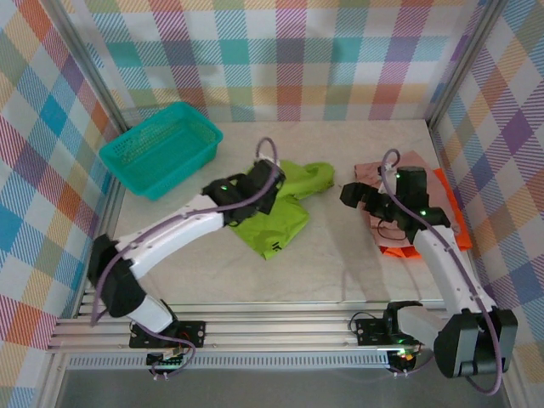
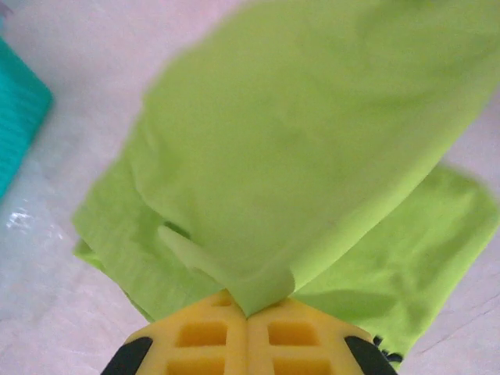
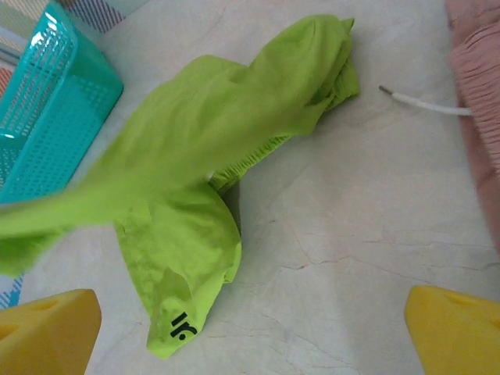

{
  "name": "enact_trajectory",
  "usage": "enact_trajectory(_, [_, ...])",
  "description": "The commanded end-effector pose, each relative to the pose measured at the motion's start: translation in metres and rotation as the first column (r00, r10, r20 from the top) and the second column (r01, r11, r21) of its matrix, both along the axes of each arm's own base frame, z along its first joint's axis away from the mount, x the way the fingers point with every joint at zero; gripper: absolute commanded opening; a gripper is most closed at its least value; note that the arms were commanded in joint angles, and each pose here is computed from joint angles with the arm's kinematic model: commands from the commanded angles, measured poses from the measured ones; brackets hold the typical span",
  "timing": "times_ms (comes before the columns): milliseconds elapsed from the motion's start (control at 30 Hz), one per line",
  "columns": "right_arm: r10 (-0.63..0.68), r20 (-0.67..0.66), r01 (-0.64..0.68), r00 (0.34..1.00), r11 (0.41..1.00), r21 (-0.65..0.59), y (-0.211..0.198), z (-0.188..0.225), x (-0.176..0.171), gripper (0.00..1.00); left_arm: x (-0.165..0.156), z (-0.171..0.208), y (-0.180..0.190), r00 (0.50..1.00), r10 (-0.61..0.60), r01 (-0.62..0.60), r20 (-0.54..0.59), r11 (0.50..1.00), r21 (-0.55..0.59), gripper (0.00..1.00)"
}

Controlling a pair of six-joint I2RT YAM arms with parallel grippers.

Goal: Fold and stack the shorts

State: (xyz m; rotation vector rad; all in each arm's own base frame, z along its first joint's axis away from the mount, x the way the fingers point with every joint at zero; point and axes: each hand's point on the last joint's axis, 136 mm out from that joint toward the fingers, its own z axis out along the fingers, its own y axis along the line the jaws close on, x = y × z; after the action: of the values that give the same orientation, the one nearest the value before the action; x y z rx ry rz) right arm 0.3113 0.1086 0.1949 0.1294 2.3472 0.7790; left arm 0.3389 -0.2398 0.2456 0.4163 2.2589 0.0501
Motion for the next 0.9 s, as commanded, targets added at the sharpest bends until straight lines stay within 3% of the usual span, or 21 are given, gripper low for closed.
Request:
enact_trajectory(0, [0.078, 0.031, -0.077, 0.996, 0.996, -0.046, 0.018, -0.003, 0.008, 0.99, 0.018, 0.031, 0.046, 0.995, 0.092, -0.091, 0.033, 0.996, -0.026, 0.0])
enact_trajectory(200, [0.115, 0.009, -0.114, 0.993, 0.989, -0.089, 0.038, -0.021, 0.026, 1.0, 0.064, 0.039, 0.103, 0.977, 0.214, -0.215, -0.022, 0.971, -0.102, 0.0])
enact_trajectory(500, [0.169, -0.058, -0.175, 0.984, 0.976, -0.131, 0.067, -0.059, 0.083, 0.91, 0.132, 0.002, 0.129, 0.957, 0.261, -0.275, -0.13, 0.956, -0.103, 0.0])
enact_trajectory(867, [0.177, -0.212, -0.216, 0.961, 0.96, -0.177, 0.073, -0.111, 0.139, 0.8, 0.146, -0.02, 0.131, 0.951, 0.257, -0.275, -0.175, 0.957, -0.091, 0.0])
